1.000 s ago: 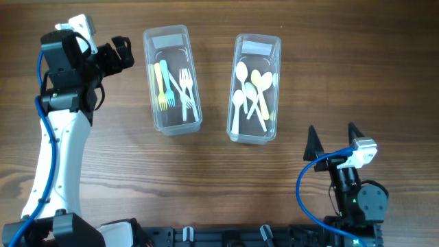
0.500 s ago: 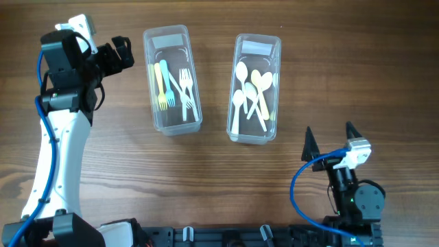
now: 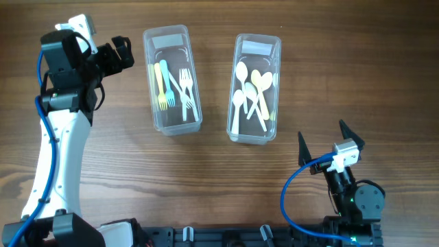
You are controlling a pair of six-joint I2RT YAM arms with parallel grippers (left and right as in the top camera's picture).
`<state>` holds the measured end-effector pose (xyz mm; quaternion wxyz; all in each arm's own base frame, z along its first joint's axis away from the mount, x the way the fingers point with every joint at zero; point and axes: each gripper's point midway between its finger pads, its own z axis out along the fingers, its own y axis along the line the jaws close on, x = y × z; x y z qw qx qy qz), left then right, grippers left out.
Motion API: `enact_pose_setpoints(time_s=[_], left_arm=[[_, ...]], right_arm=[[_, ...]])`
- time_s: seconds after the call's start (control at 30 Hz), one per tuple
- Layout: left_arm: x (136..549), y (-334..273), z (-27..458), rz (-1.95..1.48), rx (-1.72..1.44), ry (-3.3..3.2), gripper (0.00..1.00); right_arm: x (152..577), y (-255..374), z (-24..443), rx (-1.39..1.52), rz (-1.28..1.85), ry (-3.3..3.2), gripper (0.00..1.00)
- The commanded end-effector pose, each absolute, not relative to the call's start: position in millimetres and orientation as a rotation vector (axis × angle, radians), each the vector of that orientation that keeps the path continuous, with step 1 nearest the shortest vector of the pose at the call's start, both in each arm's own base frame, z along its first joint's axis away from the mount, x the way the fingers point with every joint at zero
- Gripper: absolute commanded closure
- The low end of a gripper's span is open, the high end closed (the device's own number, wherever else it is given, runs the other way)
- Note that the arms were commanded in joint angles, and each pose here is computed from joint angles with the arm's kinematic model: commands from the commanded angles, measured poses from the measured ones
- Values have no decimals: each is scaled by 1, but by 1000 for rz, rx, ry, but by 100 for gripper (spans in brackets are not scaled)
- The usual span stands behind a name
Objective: Pack container
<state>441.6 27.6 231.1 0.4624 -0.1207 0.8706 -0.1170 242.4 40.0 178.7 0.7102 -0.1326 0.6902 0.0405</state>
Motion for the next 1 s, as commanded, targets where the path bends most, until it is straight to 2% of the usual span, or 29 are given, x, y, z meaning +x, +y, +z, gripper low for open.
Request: enact_pose_setpoints(time_s=[0.0,0.73,0.83,0.97], left_arm=[[443,30,240,-271,-276,2121,0],[440,30,248,-269,-272,2103,0],[424,28,272,-266,-261,2065,0],[378,21,315,-261,-244,2004,0]], right_arm=[[240,46,182,-325,103,1508,0],[240,46,182,-326,103,1509,0],[240,46,182,-326,103,1509,0],[240,46,182,-326,103,1509,0]])
